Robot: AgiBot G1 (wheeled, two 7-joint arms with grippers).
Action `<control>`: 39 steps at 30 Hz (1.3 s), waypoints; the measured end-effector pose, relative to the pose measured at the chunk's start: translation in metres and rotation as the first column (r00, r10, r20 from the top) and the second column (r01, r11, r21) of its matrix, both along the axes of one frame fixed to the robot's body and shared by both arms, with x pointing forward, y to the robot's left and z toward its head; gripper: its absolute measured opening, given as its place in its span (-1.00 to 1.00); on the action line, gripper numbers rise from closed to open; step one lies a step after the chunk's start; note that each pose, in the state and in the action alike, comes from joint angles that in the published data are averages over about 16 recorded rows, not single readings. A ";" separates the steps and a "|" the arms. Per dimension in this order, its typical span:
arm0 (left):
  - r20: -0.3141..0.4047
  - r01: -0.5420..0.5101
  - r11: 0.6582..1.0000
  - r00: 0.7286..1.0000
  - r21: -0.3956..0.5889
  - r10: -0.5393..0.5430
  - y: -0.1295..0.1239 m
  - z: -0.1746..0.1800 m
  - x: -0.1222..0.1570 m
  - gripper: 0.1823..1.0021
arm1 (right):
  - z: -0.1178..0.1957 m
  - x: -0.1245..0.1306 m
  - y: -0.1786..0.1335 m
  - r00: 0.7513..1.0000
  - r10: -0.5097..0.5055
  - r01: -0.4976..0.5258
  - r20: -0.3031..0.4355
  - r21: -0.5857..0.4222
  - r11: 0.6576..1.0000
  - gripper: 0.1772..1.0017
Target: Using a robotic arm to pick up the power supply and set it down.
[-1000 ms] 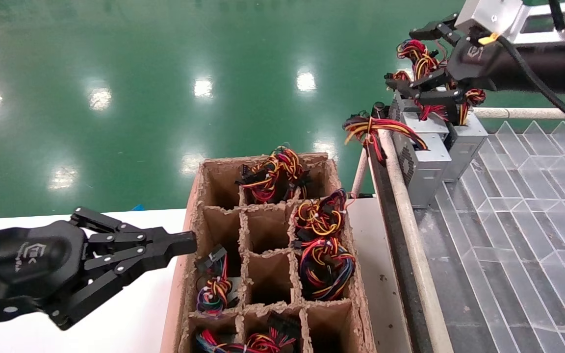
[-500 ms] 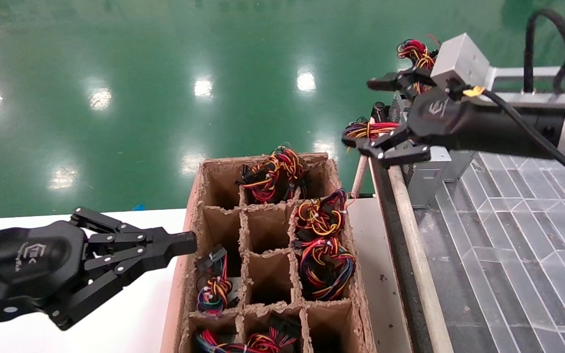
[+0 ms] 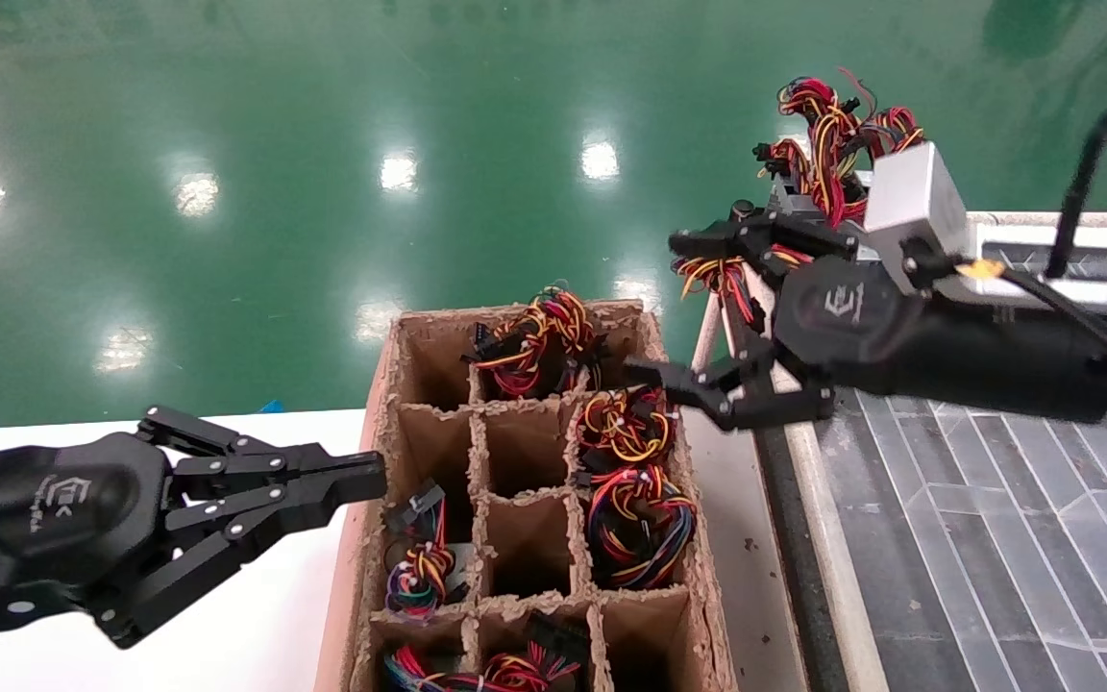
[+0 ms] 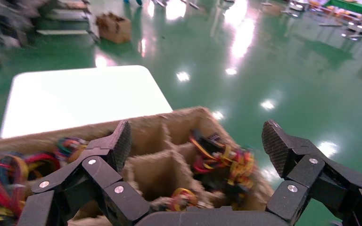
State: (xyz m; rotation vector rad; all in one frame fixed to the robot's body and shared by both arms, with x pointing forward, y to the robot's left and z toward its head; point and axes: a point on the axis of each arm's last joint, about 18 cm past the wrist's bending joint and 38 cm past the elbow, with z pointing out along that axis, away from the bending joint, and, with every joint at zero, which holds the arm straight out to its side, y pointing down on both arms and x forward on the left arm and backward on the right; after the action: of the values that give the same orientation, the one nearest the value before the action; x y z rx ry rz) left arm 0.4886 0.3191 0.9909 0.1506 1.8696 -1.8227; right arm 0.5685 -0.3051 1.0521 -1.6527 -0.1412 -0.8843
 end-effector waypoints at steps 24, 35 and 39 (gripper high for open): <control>0.000 0.000 1.000 1.000 0.000 0.000 0.000 0.000 0.000 -0.15 | -0.053 -0.080 0.004 0.962 0.244 -0.237 -0.123 0.073 0.969 1.00; 0.000 -0.001 1.000 1.000 0.000 0.001 0.000 0.000 0.000 0.43 | -0.062 -0.098 0.003 0.949 0.282 -0.274 -0.143 0.074 0.959 1.00; 0.000 -0.001 1.000 1.000 0.000 0.001 0.000 0.000 0.000 0.62 | -0.062 -0.099 0.002 0.949 0.283 -0.275 -0.142 0.075 0.959 1.00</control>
State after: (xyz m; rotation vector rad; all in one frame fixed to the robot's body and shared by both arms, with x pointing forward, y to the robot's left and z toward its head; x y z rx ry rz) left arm 0.4887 0.3192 0.9909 0.1495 1.8693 -1.8227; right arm 0.4699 -0.3026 0.9898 -1.5954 -0.2380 -0.5414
